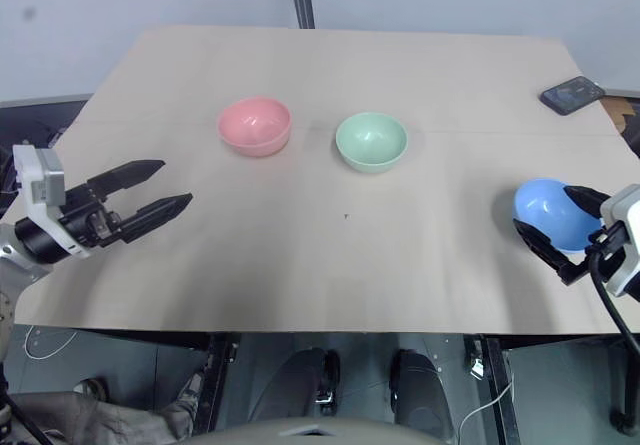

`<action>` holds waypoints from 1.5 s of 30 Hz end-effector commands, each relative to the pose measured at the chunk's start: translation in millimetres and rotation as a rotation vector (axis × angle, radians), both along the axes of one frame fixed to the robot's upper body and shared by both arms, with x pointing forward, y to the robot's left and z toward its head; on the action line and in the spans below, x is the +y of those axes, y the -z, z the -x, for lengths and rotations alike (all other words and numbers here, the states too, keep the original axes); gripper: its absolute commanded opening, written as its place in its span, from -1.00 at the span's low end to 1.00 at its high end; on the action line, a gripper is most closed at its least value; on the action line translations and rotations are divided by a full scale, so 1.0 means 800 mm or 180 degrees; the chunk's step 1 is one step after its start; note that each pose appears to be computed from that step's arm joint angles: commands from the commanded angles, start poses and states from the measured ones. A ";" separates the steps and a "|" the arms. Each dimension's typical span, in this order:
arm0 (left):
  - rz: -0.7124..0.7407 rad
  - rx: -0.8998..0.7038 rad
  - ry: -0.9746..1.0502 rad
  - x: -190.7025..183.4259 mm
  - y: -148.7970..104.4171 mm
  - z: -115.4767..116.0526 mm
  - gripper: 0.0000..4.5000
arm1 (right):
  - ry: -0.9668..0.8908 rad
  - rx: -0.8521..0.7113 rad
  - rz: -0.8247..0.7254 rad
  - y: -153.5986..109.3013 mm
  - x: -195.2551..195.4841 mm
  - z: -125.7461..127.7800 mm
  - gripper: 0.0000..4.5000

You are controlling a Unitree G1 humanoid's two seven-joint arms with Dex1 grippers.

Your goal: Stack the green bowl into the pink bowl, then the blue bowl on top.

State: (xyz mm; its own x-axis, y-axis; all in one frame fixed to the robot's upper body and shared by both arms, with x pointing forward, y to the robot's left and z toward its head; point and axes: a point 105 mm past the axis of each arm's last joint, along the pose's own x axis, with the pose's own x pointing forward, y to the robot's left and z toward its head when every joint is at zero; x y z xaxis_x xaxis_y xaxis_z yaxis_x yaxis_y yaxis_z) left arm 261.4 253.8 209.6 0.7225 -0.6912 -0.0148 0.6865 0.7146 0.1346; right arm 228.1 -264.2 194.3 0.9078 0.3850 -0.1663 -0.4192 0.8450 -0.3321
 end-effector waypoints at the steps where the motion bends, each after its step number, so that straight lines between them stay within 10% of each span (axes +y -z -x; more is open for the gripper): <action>1: -0.0037 -0.0068 0.0002 -0.002 -0.006 0.002 1.00 | -0.0111 -0.0124 0.0059 -0.012 0.008 0.000 0.98; 11: -0.0370 -0.0090 -0.0256 -0.014 -0.002 -0.017 1.00 | -0.0750 -0.0294 0.0048 -0.015 0.048 -0.012 0.98; 31: -0.2890 -0.0207 -0.0505 -0.082 0.020 -0.199 1.00 | -0.1716 -0.0530 -0.0397 0.012 0.195 -0.034 0.98; 42: -0.3019 -0.0157 0.0046 -0.106 0.029 -0.214 -0.88 | -0.1450 -0.0576 -0.0354 0.020 0.187 -0.030 1.00; 45: -0.2959 -0.0141 0.0330 -0.118 0.029 -0.205 -0.88 | -0.1391 -0.0601 -0.0346 0.020 0.183 -0.031 1.00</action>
